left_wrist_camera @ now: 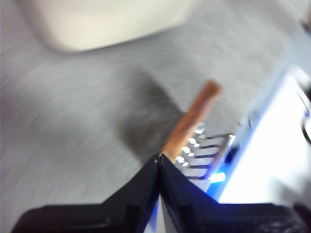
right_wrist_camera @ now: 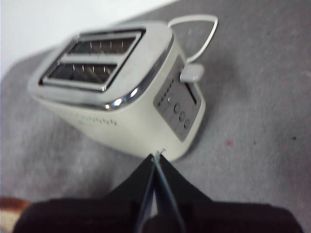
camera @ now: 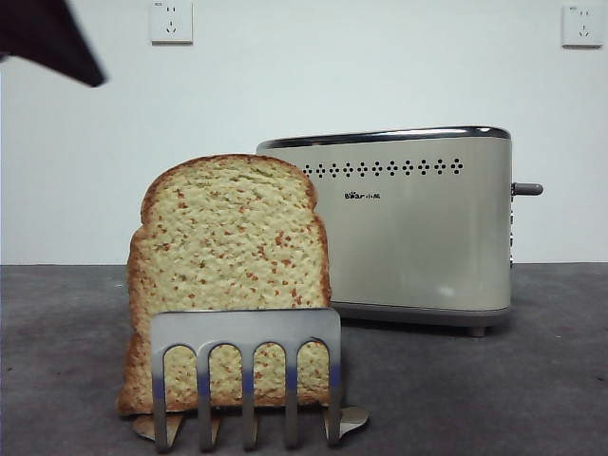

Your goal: Pick up a slice of bread from the rack,put the bread on the toaster,press the button

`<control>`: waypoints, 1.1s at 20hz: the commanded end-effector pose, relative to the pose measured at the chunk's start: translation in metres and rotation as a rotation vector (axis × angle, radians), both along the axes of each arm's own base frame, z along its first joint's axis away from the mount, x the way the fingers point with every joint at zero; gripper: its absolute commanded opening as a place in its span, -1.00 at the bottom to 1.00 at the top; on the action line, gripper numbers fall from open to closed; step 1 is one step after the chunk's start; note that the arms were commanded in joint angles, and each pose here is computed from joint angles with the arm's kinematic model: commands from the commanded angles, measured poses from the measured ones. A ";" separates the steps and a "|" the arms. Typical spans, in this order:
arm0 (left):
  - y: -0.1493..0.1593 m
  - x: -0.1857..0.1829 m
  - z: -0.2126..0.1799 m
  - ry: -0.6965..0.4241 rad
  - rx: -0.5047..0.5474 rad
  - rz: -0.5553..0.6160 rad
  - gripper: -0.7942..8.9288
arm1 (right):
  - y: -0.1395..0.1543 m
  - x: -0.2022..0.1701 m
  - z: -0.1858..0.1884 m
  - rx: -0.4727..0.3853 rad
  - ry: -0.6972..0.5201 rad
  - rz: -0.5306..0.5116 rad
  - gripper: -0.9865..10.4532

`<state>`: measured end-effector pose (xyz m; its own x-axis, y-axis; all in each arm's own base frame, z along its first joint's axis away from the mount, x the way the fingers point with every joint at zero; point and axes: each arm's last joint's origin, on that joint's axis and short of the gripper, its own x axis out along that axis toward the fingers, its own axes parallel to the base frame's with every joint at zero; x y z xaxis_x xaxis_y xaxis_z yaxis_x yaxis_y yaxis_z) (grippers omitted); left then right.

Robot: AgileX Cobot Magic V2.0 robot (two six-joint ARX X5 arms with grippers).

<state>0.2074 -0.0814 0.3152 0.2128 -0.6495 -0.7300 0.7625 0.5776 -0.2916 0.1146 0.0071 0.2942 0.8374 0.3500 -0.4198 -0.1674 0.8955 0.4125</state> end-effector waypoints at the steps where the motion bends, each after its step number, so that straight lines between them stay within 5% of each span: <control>1: -0.024 0.000 0.005 -0.033 0.024 -0.174 -0.84 | 0.000 0.010 0.004 -0.066 0.041 0.072 -0.82; 3: -0.047 -0.004 0.007 -0.033 0.079 -0.295 -0.77 | 0.001 0.020 0.005 -0.075 0.094 0.108 -0.82; 9: -0.097 -0.018 -0.007 -0.170 0.401 -0.490 0.11 | 0.000 0.036 0.004 -0.109 0.160 0.147 -0.82; 22: -0.112 0.004 -0.023 -0.246 0.429 -0.512 0.12 | 0.000 0.039 0.001 -0.123 0.171 0.158 -0.83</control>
